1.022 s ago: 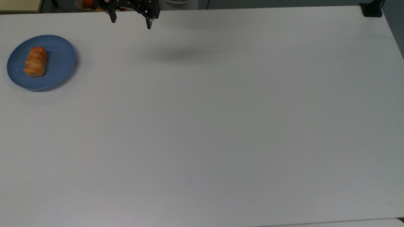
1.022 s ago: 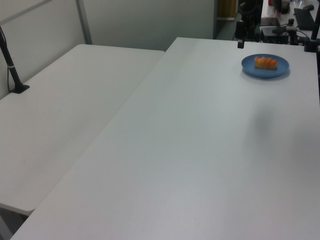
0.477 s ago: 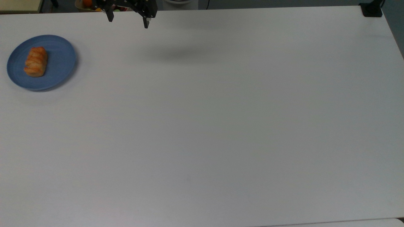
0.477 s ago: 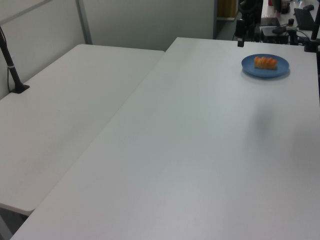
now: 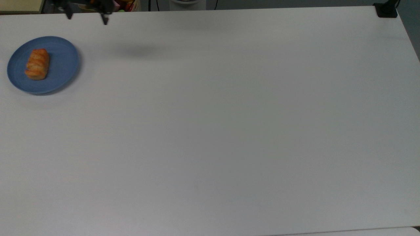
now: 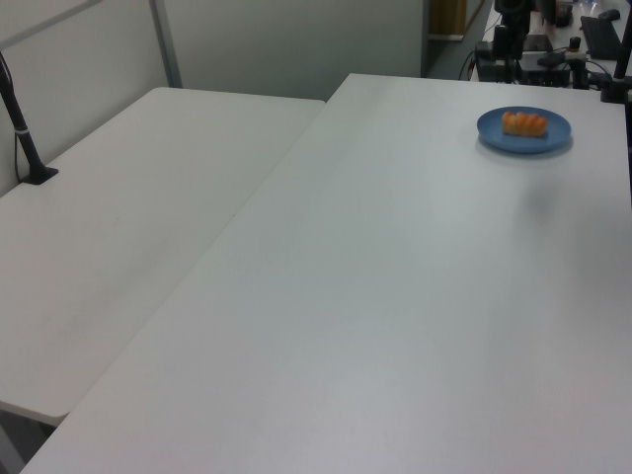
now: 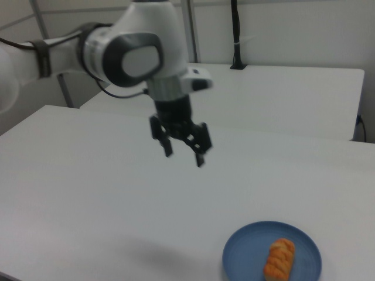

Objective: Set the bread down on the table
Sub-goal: 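Move the open gripper over the orange bread roll on the blue plate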

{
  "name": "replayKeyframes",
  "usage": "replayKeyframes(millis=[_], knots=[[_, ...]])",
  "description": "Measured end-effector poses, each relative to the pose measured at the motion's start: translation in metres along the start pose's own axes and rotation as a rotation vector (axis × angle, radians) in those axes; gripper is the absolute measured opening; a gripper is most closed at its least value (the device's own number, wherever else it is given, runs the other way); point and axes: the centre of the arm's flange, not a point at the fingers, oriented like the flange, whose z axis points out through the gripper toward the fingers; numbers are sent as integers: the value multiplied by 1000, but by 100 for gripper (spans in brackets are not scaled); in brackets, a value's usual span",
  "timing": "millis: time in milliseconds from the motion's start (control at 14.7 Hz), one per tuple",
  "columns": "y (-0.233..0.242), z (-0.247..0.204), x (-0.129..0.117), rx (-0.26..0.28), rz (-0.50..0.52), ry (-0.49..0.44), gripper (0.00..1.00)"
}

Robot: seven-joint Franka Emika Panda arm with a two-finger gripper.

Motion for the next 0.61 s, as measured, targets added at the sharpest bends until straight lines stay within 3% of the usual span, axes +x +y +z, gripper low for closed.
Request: replayKeyframes(millis=[613], knots=[[147,132,9,-83,15,12,100]])
